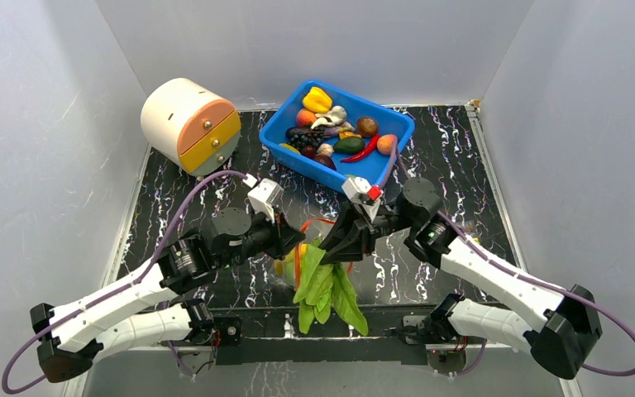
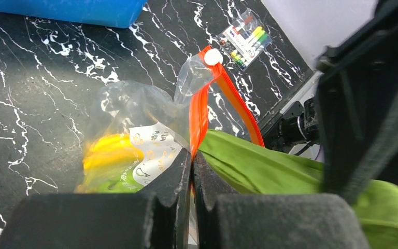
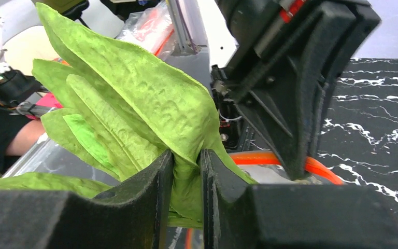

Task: Place the food in the zip-top bag and seal the zipper
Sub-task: Place the fake vegetable in the zipper food storage bag.

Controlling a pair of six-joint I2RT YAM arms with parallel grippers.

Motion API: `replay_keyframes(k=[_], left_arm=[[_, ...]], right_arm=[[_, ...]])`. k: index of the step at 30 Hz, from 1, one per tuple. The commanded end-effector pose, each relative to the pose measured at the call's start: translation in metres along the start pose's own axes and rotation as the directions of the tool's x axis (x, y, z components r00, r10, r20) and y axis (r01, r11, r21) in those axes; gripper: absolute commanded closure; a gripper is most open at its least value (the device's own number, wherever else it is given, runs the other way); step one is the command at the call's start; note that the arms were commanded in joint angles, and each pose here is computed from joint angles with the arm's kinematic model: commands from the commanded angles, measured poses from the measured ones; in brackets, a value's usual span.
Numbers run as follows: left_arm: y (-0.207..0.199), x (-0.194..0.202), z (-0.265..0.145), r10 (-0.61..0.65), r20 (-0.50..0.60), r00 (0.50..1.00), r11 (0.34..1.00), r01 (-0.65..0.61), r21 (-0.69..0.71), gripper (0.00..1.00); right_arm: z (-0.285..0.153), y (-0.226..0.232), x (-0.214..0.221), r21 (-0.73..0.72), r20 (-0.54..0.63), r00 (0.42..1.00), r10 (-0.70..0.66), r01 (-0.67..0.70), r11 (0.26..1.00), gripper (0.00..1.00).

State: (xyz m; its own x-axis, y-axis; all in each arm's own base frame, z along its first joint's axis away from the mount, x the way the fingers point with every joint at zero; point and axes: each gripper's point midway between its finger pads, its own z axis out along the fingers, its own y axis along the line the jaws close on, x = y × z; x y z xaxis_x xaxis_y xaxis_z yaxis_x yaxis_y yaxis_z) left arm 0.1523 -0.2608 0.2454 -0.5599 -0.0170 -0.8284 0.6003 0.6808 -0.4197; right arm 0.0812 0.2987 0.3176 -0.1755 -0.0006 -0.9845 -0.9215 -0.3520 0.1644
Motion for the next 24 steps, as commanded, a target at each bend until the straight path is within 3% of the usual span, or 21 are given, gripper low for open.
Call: replay_keyframes(k=[1,9,13,18,24], left_arm=[[-0.015,-0.019,-0.012,-0.024,0.065,0.998,0.997,0.019,0.076,1.0],[-0.02,-0.02,-0.018,-0.009,0.072,0.997,0.994,0.001,0.108,1.0],[-0.021,-0.021,-0.018,-0.002,0.067,0.998,0.994,-0.005,0.108,1.0],[-0.008,-0.024,-0.016,0.004,0.093,0.996,0.999,-0.007,0.038,1.0],[0.008,-0.042,-0.02,0.007,0.171,0.985,0.999,0.002,-0.054,1.0]], right_arm=[[0.005,-0.022,0.002,0.038,-0.005,0.994,-0.113,0.113,0.993,0.77],[0.0,-0.06,0.048,0.136,-0.138,0.982,-0.127,0.146,0.98,0.71],[-0.005,-0.075,0.05,0.223,-0.158,0.979,-0.126,0.16,0.962,0.55],[-0.021,-0.082,0.044,0.357,-0.227,0.972,-0.066,0.147,0.922,0.27],[-0.048,-0.064,0.018,0.522,-0.234,0.972,0.027,0.103,0.847,0.25]])
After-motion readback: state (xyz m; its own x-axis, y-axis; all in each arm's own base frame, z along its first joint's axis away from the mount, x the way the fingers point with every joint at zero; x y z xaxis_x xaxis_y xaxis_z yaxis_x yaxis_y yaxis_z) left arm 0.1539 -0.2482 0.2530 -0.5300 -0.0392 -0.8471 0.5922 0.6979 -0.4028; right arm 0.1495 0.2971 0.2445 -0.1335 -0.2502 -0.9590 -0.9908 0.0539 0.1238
